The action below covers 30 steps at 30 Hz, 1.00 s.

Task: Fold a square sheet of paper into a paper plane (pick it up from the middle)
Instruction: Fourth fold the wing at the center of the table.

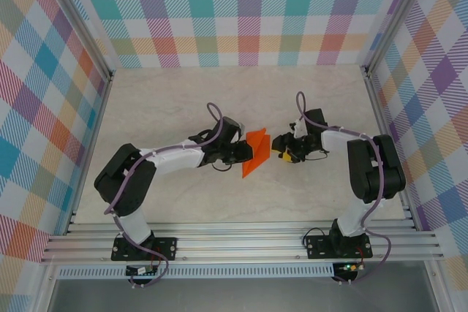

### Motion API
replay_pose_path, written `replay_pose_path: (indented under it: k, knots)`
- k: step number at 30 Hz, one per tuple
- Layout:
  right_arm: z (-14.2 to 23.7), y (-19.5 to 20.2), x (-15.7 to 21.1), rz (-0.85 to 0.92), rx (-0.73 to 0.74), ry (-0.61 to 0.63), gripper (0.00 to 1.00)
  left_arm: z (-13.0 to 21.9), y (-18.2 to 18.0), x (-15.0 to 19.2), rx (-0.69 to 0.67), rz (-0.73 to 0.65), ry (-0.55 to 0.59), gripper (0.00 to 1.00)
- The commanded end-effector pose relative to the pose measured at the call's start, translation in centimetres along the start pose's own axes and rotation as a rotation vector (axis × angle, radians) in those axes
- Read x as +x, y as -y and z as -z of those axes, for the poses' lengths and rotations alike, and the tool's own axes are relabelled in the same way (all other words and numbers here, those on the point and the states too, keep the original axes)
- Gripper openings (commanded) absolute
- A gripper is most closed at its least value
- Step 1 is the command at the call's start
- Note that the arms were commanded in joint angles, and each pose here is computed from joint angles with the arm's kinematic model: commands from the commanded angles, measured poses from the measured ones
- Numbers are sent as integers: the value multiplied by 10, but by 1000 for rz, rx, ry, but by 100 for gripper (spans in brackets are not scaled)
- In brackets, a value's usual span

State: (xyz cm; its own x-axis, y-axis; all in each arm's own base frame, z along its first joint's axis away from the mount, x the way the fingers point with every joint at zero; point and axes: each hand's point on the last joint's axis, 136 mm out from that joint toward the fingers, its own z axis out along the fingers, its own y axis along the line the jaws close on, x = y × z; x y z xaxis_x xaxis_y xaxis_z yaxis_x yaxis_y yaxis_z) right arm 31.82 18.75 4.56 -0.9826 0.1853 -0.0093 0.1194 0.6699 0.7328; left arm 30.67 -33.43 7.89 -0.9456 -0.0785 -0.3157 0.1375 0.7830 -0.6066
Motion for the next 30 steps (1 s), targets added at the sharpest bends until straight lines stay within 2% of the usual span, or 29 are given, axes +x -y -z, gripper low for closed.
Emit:
replay_pose_path:
  k: [1, 16, 30]
  knots:
    - [-1, -16, 3, 27, -52, 1, 55, -6, -22, 0, -91, -14, -22, 13]
    - [-16, -10, 7, -17, -7, -22, 55, -30, -41, 9, -135, -12, -79, 12]
    - [-28, -7, 9, -22, 13, -56, 55, -38, -51, 21, -143, 7, -120, 12]
